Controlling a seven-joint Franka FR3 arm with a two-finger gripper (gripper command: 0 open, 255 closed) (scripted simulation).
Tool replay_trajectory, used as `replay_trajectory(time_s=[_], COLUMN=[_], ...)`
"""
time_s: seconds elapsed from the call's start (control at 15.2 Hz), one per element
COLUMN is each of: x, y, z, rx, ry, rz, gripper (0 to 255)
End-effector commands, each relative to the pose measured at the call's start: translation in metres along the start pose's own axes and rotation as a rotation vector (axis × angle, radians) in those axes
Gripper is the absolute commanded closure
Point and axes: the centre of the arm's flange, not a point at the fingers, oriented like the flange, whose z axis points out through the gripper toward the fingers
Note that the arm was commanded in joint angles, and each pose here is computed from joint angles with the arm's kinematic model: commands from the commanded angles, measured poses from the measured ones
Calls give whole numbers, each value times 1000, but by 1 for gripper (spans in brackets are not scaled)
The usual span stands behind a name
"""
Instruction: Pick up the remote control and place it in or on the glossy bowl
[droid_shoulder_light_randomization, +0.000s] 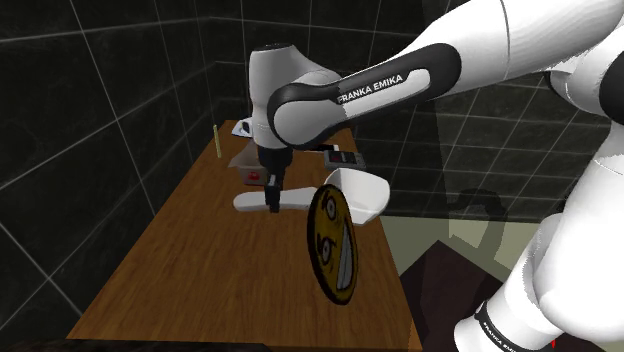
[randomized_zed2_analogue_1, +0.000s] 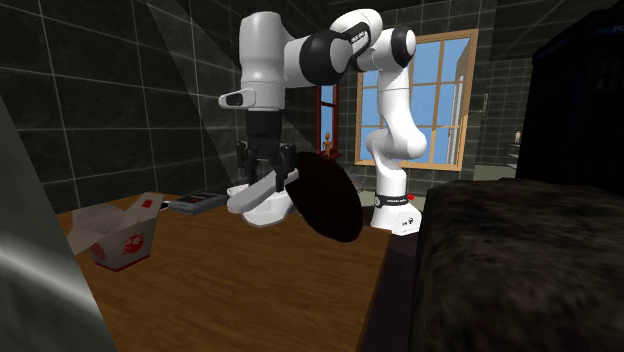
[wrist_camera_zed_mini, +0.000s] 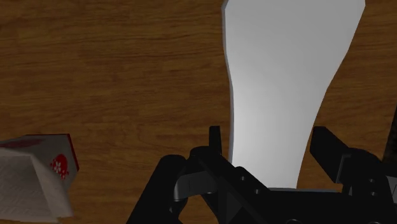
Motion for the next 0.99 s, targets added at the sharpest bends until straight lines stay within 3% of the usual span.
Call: replay_trajectory(time_s=[0.0,0.92], x=[-23,-167], y=[15,131], z=[1,3], rx=[0,0], ry=[1,1], rz=[-1,-1], gripper=[255,255])
